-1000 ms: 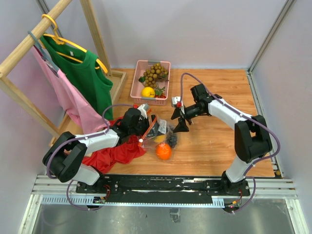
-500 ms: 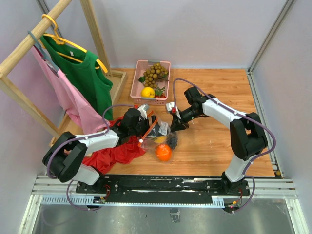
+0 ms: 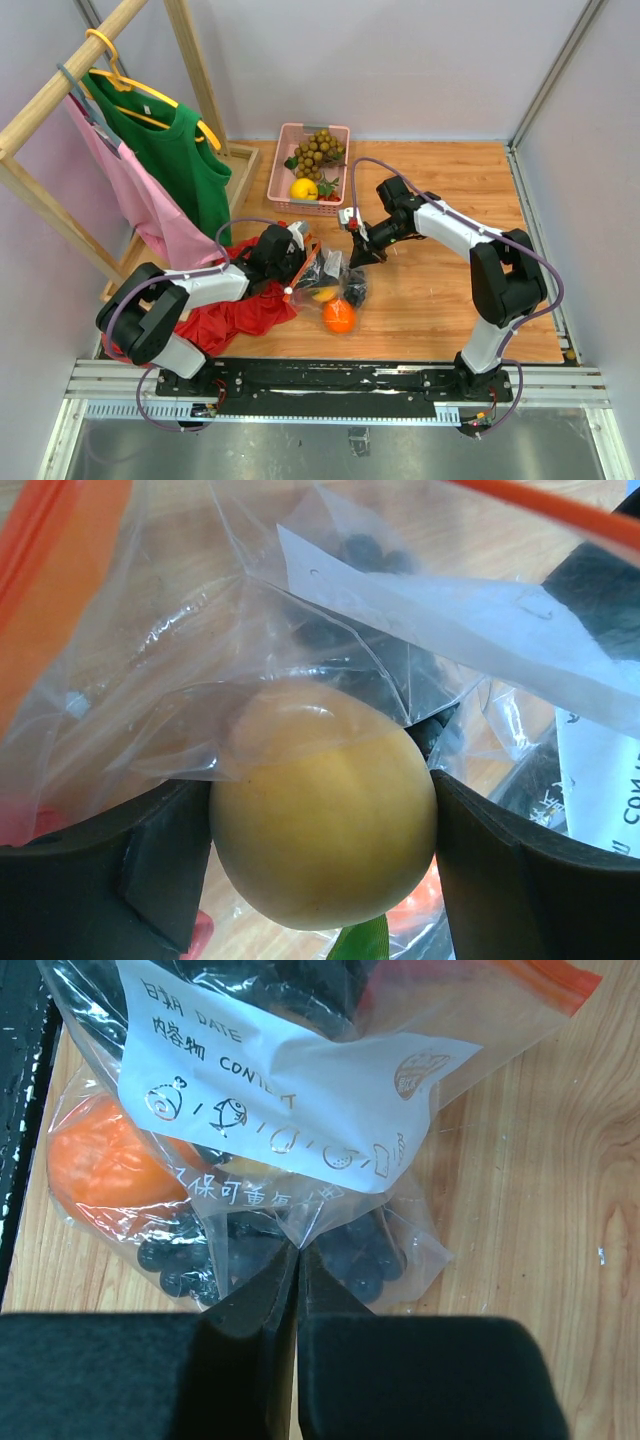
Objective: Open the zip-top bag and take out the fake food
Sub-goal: Pick up the fake fruit from the zipper food storage bag.
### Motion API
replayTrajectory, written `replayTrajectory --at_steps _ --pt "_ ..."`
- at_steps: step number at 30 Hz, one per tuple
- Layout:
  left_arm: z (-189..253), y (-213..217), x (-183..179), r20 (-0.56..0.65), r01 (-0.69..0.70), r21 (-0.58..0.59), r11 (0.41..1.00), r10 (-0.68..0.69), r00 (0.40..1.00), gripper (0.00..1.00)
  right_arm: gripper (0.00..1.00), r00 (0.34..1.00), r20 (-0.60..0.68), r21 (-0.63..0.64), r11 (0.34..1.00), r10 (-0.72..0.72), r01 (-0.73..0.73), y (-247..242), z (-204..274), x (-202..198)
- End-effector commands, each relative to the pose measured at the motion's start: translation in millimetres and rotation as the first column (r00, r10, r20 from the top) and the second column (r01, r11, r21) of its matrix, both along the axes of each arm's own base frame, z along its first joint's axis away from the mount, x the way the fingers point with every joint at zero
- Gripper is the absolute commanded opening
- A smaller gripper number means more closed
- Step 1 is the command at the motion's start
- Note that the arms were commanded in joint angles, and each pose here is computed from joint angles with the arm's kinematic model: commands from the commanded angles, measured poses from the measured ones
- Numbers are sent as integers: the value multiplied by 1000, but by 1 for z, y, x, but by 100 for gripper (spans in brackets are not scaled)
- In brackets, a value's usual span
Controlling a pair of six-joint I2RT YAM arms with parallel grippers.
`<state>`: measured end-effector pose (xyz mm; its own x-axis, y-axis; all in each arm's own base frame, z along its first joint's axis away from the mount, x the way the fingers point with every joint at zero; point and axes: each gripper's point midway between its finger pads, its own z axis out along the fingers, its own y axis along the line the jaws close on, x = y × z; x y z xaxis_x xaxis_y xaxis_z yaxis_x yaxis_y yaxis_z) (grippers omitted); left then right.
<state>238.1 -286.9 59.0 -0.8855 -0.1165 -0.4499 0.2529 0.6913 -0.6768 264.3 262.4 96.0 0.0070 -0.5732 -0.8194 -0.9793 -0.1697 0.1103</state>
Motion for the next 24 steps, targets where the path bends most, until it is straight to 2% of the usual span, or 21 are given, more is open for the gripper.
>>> replayTrajectory --at_steps 1,6,15,17,19,20,24 --pt "-2 0 -1 -12 31 24 999 -30 999 77 1 1000 -1 -9 1000 -1 1 2 -2 0" --pt "-6 0 -3 -30 43 40 998 -41 999 88 1 1000 -2 -10 1000 -4 4 2 -3 0" --pt "-6 3 -5 -39 47 55 997 -45 998 88 1 1000 4 -17 1000 -8 8 1 -2 0" --pt "0 3 -4 -26 39 49 998 -38 999 81 1 1000 12 -24 1000 -11 11 0 -2 1" --pt "7 3 -2 -10 29 39 999 -29 1000 64 1 1000 19 -32 999 -16 17 -2 -2 2" --pt "11 2 -1 -1 26 32 999 -26 1000 61 1 999 27 -36 999 -17 18 -3 -2 3" --pt "25 1 -2 12 16 -7 1000 -15 1000 56 1 999 49 -55 998 -21 24 -7 -3 3"
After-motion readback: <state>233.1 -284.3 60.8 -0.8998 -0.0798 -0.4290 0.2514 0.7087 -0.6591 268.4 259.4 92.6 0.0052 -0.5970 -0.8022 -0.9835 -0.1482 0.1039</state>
